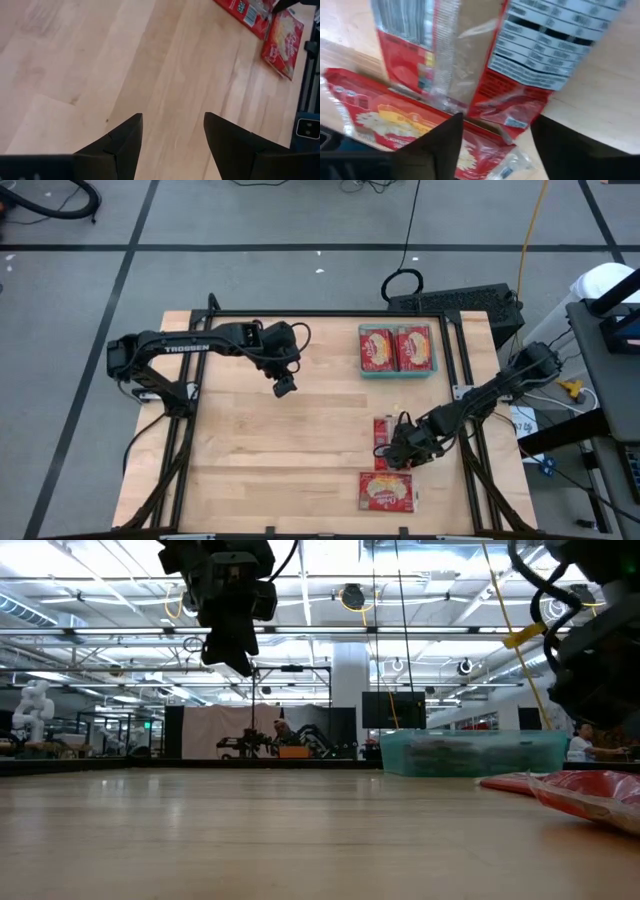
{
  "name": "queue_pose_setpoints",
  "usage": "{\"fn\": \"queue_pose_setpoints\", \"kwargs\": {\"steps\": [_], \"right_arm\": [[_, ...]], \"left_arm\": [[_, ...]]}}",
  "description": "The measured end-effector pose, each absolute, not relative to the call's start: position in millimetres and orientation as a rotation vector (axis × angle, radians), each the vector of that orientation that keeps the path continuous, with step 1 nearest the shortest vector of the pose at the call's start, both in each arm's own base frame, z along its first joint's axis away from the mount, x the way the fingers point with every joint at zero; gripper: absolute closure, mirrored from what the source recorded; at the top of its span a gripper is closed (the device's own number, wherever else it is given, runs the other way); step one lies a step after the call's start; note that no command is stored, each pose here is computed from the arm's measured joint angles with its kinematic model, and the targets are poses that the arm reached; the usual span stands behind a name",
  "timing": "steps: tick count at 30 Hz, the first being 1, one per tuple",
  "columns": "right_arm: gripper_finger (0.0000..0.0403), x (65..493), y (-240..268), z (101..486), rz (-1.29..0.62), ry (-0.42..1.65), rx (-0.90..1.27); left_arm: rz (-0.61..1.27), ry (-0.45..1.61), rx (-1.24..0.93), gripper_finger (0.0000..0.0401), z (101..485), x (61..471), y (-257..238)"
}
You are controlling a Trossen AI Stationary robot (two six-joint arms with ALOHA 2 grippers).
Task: Sort popcorn bags into baskets
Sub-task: Put the red popcorn bag into the light blue bin
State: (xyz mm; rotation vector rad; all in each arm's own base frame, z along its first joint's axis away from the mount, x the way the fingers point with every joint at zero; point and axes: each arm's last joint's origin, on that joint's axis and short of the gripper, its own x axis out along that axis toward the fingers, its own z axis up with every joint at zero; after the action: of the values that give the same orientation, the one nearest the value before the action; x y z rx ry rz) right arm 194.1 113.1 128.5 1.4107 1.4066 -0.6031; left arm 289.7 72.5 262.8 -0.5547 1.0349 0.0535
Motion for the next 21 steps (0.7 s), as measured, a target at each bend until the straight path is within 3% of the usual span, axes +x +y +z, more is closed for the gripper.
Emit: {"fn": "queue_pose_setpoints", "kwargs": {"steps": [3, 10, 21], "right_arm": [[0.0225, 198.4, 113.2, 125.9, -0.594, 1.388, 1.422], [0.0382, 202.4, 109.4, 126.6, -0.578, 1.338, 1.416], [0.0402, 215.8, 73.8, 171.5, -0.382, 1.036, 1.542]], "left_arm": [[0.069, 1.034, -0.536, 0.0187, 262.7, 289.7, 73.2], [0.100, 1.024, -0.520, 0.0187, 262.9, 290.5, 74.6], [0.060, 0.897, -0.485, 0.0187, 270.2, 303.3, 68.7]]}}
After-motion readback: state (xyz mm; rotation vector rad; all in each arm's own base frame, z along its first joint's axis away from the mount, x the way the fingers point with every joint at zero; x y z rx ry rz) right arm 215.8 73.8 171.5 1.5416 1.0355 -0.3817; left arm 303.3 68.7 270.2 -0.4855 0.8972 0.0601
